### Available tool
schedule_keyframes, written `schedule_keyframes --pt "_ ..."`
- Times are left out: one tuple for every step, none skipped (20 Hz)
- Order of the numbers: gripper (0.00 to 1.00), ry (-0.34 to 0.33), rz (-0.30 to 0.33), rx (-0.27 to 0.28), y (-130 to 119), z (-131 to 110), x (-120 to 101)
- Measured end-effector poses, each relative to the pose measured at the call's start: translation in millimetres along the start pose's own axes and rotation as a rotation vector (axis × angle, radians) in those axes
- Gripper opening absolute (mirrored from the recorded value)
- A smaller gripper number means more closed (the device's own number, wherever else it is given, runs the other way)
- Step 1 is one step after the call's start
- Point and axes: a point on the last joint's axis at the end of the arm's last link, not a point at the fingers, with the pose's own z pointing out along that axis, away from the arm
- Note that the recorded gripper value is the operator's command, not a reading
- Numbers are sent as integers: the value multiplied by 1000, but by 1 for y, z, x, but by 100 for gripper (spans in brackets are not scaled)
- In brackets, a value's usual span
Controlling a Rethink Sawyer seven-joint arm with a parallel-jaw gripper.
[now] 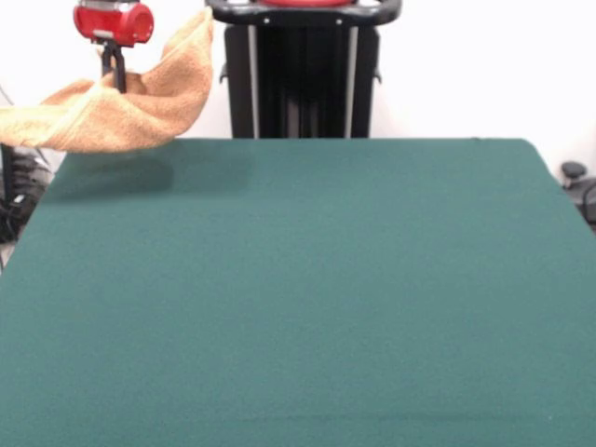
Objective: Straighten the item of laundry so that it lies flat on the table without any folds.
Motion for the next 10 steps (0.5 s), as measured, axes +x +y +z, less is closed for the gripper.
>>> schedule_keyframes --pt "0 6 3 3 -1 0 0" --pt "0 28 6 16 -4 -2 0" --pt "0 58 7 32 -8 -4 1" --pt "0 127 -12 64 -16 -9 6" --pt "0 170 -36 79 -20 -13 11" --pt "0 205 -60 88 -22 -16 16" --pt "0 229 -83 93 -23 -18 20" --pt "0 288 -148 101 -25 -24 31" --pt "0 319 -195 103 -23 -27 39" --pt "0 335 -226 101 -21 -28 44"
